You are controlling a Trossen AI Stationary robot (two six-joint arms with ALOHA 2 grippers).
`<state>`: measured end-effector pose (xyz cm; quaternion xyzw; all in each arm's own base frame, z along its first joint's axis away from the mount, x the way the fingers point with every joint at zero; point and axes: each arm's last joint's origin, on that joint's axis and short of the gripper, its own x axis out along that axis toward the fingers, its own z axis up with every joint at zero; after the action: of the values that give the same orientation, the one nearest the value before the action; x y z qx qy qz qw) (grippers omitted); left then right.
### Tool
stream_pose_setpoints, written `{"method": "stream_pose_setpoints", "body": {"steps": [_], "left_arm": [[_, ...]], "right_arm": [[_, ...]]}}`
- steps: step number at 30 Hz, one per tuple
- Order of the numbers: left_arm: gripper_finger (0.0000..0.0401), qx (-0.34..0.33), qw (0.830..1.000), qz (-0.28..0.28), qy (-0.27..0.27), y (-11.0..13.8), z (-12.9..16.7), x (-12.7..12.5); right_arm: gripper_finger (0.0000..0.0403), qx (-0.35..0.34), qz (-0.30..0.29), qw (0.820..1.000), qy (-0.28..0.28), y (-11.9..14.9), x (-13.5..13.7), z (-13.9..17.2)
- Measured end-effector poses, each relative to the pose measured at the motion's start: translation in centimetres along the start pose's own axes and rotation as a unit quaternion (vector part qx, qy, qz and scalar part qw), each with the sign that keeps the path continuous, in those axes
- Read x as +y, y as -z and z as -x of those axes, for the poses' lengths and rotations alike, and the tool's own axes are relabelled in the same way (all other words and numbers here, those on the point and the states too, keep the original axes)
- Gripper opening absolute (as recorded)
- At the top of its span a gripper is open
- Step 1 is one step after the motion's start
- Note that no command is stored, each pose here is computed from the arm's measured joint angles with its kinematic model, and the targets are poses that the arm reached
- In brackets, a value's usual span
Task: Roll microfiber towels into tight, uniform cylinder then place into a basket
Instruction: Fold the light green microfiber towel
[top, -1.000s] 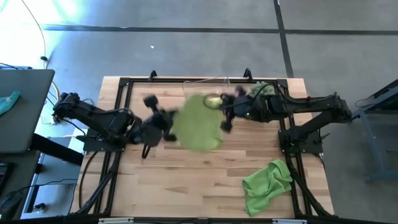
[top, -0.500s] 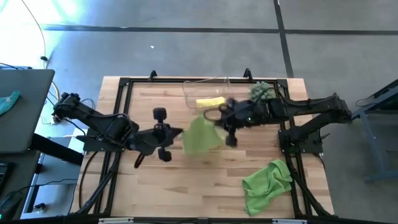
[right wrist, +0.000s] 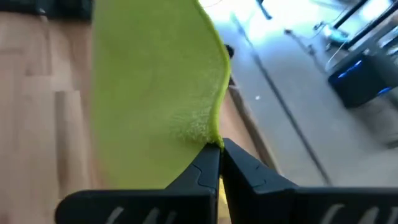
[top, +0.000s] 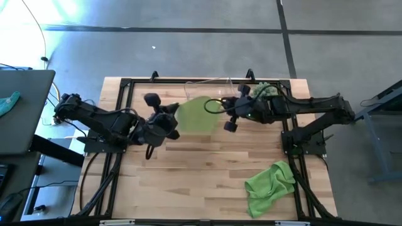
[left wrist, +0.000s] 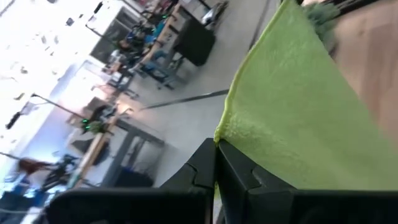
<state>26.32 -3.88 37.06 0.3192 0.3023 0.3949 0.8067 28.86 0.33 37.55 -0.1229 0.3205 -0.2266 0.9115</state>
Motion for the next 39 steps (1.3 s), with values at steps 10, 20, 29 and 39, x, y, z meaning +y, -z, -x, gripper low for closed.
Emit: {"method": "stream_pose_setpoints", "body": {"steps": [10, 20, 29, 39], "left_arm": [[0.0000, 0.021, 0.996, 0.045, 0.072, 1.2, 0.4, -0.9], [0.0000, 0.049, 0.960, 0.107, 0.255, 5.4, 2.4, -12.1], [0.0000, 0.042, 0.921, 0.090, 0.376, 4.4, 4.7, -18.7], [0.0000, 0.086, 0.887, 0.101, 0.442, 4.8, 4.9, -21.1]], "right_arm": [[0.0000, 0.030, 0.011, 0.999, -0.026, 1.3, 2.2, 0.2], [0.0000, 0.070, -0.055, 0.982, -0.166, 9.7, 11.7, -1.8], [0.0000, 0.131, -0.085, 0.935, -0.320, 13.3, 16.2, -3.1], [0.0023, 0.161, -0.039, 0.915, -0.369, 14.4, 17.5, -4.1]]}}
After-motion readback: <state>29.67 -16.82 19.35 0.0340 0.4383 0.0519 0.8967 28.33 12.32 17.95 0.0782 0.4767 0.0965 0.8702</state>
